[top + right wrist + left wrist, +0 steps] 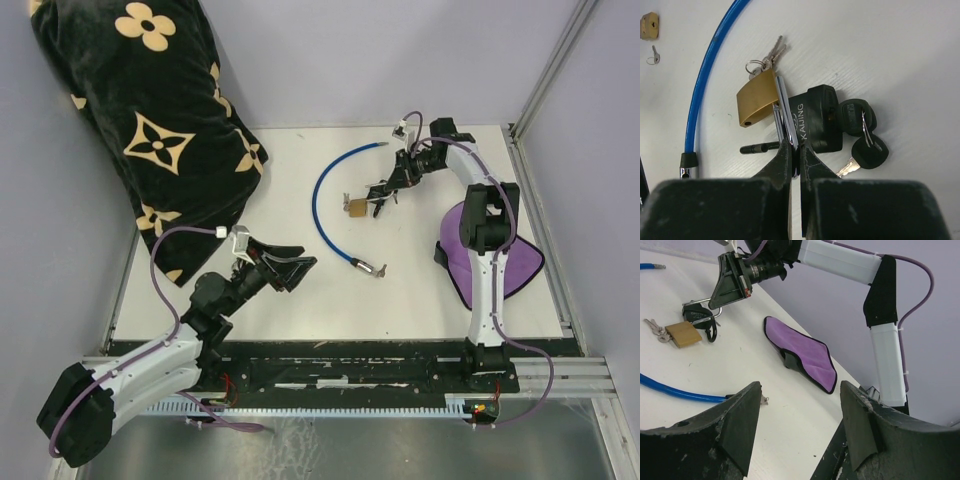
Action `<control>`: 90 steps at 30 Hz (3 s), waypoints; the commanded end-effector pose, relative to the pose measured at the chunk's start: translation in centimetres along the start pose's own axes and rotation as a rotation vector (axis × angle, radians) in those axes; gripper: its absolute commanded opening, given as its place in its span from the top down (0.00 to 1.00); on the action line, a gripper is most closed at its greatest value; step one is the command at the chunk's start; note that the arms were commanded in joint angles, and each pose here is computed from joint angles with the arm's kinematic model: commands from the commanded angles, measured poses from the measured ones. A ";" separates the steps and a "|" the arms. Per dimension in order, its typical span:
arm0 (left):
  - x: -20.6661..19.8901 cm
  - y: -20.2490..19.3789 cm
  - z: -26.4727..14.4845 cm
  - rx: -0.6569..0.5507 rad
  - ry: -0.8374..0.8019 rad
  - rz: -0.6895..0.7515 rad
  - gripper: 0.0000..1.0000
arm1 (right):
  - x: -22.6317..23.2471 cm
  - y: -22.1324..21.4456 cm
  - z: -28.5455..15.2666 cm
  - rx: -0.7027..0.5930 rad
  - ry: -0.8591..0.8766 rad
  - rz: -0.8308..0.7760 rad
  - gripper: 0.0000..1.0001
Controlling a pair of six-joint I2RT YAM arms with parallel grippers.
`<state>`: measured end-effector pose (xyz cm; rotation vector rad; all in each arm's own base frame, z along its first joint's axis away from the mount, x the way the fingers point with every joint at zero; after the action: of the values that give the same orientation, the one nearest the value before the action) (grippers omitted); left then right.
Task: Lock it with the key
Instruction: Pick up the lock from the center of the board, then lock the lock.
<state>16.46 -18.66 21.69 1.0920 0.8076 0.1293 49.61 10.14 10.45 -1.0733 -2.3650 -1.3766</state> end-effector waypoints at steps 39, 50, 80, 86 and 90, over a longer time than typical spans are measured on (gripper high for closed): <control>0.6 1.9 3.1 0.087 -0.124 0.606 0.15 | 24.0 5.1 -11.7 -0.297 0.169 -0.188 0.98; -2.2 1.1 4.5 0.040 -0.077 -0.464 0.19 | 28.0 0.3 -11.0 -0.267 0.199 -0.208 0.98; 0.5 -4.1 10.3 0.080 0.383 -1.312 0.06 | 28.7 -1.2 -9.2 -0.256 0.294 -0.244 0.98; 1.4 -4.8 10.8 0.057 0.414 -1.330 0.13 | 29.2 -1.4 -9.3 -0.261 0.307 -0.274 0.98; 1.6 -5.0 11.4 0.053 0.415 -1.326 0.19 | 29.6 -1.5 -9.4 -0.258 0.307 -0.297 0.98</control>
<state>22.40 -28.08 17.36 0.4622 1.8192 -0.7807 26.81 15.88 26.35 -0.7501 -2.2253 -1.7035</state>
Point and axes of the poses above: each gripper's point midway between its finger pads, its own z axis out along the fingers, its own x axis along the line the jaws close on, y = z × x, the point moved 7 cm from there along -z, back along the fingers, and after that the axes turned 2 degrees about z, right-handed, at the moved point
